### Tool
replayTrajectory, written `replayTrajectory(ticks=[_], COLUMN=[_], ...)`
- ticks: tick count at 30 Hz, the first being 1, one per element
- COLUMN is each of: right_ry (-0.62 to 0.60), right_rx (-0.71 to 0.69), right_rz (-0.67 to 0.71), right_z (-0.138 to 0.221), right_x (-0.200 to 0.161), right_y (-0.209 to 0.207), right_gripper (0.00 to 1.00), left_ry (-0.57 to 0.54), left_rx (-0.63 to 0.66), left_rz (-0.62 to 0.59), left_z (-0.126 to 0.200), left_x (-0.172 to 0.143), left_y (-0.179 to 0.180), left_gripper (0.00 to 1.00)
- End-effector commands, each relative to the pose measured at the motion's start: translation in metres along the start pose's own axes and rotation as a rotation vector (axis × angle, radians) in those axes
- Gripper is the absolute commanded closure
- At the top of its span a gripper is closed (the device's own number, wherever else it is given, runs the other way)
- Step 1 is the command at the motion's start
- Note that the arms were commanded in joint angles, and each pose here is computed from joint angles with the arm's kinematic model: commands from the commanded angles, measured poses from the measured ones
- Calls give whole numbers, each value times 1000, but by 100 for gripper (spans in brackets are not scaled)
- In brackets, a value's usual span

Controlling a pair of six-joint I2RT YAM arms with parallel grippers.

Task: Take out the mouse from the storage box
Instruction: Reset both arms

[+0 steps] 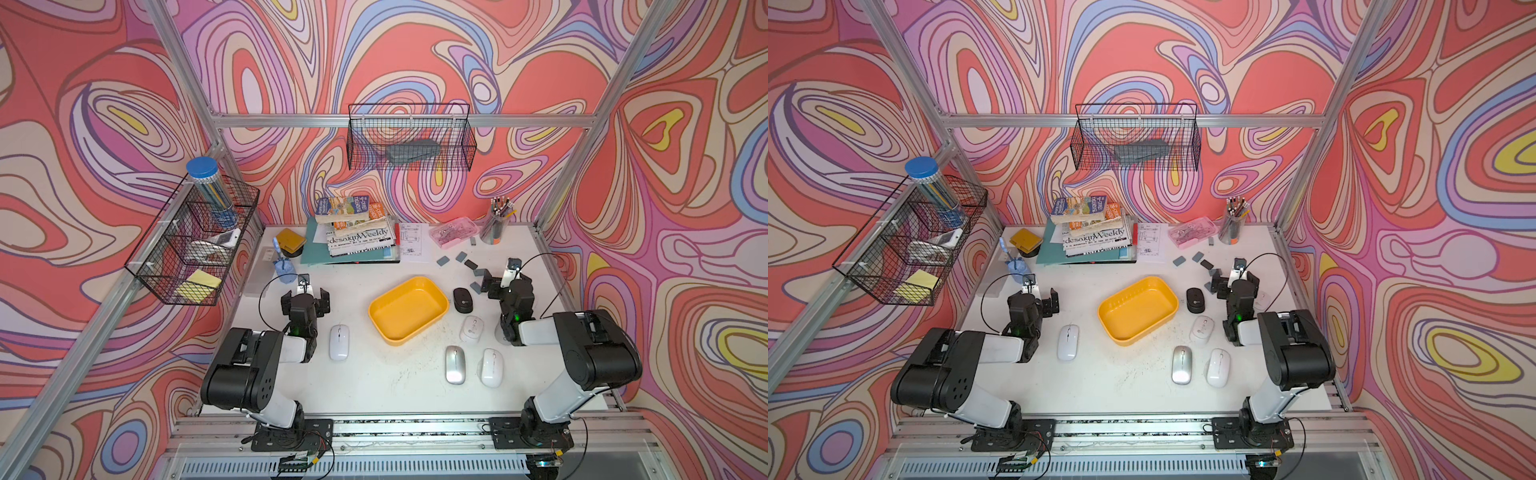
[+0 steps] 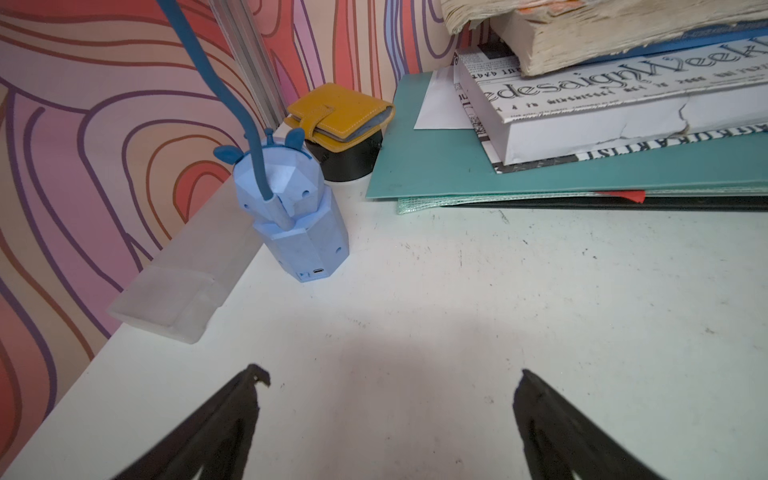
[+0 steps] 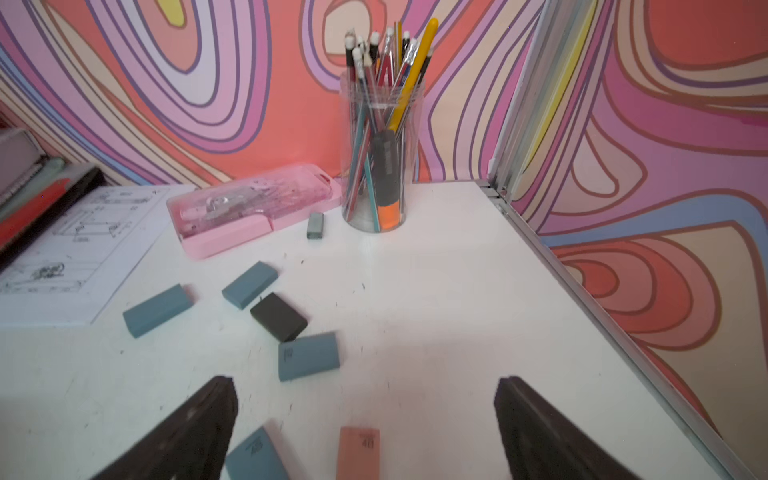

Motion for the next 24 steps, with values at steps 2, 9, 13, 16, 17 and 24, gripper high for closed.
replayTrajectory(ticks=[2,9,13,16,17,24], right_ry=[61,4,11,9,7,13], right_rx=[99,126,153,152,153,155], right_rz=[-25,11,19,20,19,20], right_z=[4,14,14,14,14,14], right_x=[-24,-20,-21,-21,-21,-22], right_y=[10,19,23,23,23,23], right_gripper=[2,2,2,2,2,2], left_ry=[-29,-18,-21,-23,-23,-20], left_rx=[-1,0,-2,-2,-3,-6], left_rz=[5,9,5,5,5,4], left_z=[-2,-1,-1,-1,-1,-2], left_x=[7,6,5,5,6,6], left_y=[1,2,1,1,1,0], left_gripper=[1,1,1,1,1,1])
Point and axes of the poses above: each gripper's point midway between its finger pads, its own z axis back along the fingers, its own y axis along the line the jaws close on, x = y × z, the point moved 2 cm from there along z, back along the fingers, and after that the axes turned 1 degree about z, right-handed, at the moved point
